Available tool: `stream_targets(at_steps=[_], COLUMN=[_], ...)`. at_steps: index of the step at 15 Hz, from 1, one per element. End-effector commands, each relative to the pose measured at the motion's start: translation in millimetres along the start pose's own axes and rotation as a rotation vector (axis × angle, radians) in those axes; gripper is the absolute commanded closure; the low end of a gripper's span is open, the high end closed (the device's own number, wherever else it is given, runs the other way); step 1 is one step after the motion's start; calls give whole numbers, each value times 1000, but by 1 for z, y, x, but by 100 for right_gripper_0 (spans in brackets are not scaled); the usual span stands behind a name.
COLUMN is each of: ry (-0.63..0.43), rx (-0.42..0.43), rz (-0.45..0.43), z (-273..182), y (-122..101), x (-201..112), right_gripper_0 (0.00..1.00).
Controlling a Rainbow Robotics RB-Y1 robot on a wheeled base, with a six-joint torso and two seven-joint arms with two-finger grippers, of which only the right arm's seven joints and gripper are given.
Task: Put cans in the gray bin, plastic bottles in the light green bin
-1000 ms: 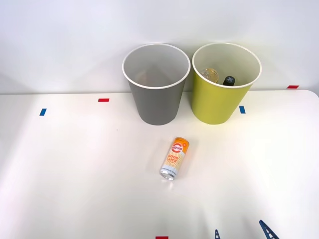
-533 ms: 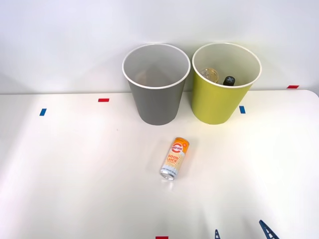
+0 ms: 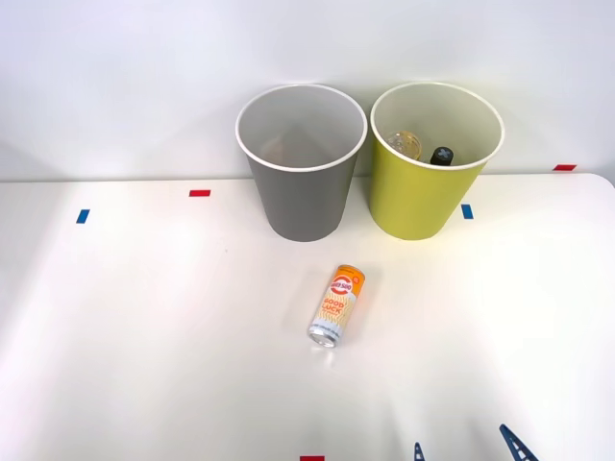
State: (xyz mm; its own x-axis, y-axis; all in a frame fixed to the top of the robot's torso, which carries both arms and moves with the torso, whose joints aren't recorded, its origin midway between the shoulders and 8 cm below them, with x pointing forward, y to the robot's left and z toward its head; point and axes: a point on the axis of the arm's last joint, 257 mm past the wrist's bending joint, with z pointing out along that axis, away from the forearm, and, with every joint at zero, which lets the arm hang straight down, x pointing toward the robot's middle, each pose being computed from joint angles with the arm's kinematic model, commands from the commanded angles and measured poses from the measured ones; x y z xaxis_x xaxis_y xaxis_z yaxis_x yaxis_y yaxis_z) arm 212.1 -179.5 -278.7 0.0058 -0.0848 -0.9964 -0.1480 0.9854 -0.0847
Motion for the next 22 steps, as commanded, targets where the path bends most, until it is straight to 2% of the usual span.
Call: stream_targets(at_steps=[1,22], ry=[0,0], rx=[0,0], rz=[0,0], z=[0,0], y=[0,0], x=[0,0], right_gripper_0=[0,0])
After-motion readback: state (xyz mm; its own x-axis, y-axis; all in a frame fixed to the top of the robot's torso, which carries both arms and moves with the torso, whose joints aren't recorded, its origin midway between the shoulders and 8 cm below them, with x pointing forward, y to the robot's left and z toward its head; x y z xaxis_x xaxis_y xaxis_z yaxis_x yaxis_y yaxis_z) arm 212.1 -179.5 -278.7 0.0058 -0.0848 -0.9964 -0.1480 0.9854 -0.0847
